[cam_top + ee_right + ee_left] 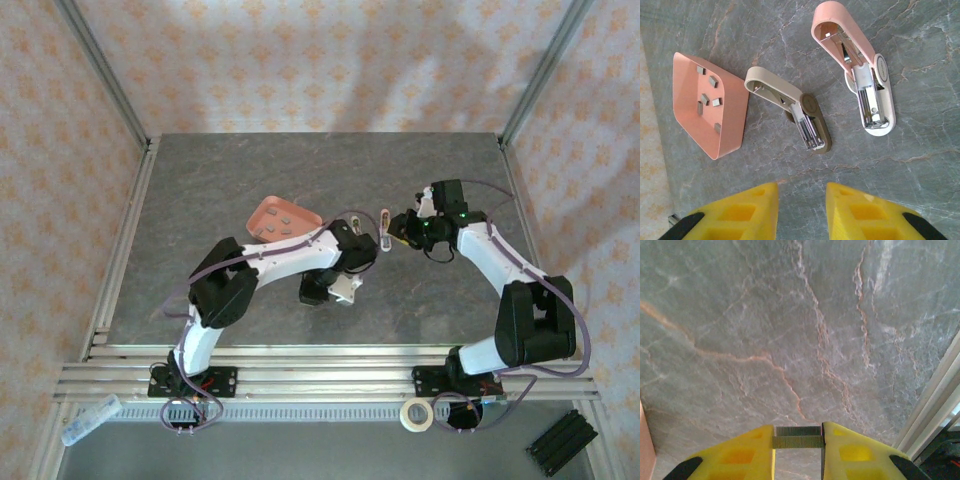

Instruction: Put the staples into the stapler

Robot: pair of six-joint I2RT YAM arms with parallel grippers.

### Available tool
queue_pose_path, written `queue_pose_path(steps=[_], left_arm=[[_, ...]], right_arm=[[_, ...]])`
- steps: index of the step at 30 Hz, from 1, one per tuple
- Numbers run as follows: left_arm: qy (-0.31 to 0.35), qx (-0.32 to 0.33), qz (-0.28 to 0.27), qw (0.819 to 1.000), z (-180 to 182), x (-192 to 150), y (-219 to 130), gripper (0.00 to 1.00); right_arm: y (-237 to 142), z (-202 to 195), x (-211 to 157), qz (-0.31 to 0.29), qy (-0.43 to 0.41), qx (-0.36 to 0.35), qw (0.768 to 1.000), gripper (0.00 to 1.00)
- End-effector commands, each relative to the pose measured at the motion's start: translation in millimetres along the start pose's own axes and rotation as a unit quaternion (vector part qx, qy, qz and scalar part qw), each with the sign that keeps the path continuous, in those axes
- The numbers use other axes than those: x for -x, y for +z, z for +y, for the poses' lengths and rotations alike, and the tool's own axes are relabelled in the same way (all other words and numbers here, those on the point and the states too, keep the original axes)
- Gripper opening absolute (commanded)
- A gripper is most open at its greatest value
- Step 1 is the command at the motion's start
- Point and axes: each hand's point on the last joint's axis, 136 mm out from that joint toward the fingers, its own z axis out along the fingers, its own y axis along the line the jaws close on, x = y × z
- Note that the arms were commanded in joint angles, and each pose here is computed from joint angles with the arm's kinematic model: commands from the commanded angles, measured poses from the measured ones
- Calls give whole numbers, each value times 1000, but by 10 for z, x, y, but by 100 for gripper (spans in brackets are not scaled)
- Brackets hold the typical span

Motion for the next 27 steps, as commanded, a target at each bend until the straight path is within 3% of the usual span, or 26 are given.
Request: queue_pose_path(steps=[1, 9, 27], left_arm=[[26, 0, 19, 999, 7, 12, -6, 25], [33, 16, 40, 999, 143, 208, 107, 26], [37, 36, -21, 998, 211, 775, 236, 29]], right_arm=[[-75, -41, -19, -6, -11, -11, 1000, 30], [-87, -45, -38, -6, -16, -11, 1000, 30], [-87, -73, -79, -5, -18, -13, 1000, 30]])
